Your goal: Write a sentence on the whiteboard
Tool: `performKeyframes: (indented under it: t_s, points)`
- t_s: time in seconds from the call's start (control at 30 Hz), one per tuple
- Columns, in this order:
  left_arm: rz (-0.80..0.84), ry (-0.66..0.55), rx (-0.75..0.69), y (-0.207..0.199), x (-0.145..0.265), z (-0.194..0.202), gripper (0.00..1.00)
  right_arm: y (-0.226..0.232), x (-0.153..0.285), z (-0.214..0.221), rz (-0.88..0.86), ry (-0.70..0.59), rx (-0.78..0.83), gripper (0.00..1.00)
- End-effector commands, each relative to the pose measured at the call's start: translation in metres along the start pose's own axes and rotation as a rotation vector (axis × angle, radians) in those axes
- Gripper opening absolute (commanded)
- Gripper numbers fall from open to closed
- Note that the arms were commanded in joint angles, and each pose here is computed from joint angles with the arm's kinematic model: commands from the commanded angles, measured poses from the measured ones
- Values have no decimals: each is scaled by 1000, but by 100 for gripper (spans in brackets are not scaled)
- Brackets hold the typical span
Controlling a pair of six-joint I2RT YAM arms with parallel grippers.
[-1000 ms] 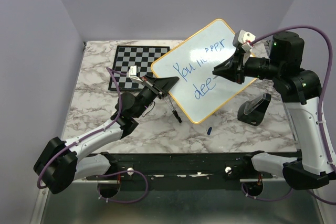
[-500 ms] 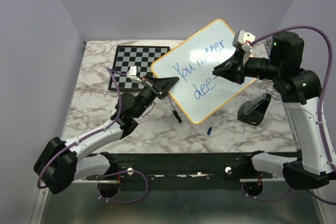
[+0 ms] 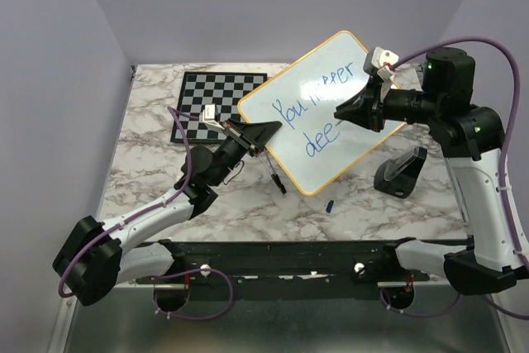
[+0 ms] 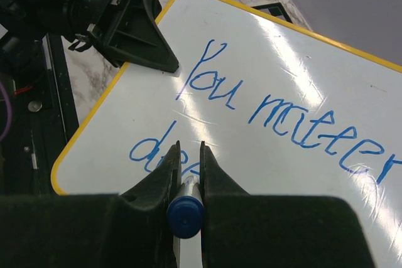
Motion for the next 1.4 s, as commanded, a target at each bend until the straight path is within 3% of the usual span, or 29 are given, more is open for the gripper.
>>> performKeyframes:
  t_s: [0.0, 0.63, 1.37]
  points:
    - [301, -44, 61, -59, 8, -12, 0, -4, 2, -2, 7, 29, -3, 0]
    - [308, -21, 60, -61, 7, -11, 0, -32, -21, 19, 80, 92, -49, 1]
    - [307, -30, 59, -57, 6, -14, 0, 0, -7, 56, 41, 200, -98, 1]
Point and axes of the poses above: each gripper's point midway between its finger pads, its own x axis back along the fingers, its own y axis along the line the jaws close on, z = x × y, the point moved 9 cm from there along x, back along the fingers, and after that the axes turned 1 degree about x, right-handed, at the moved point
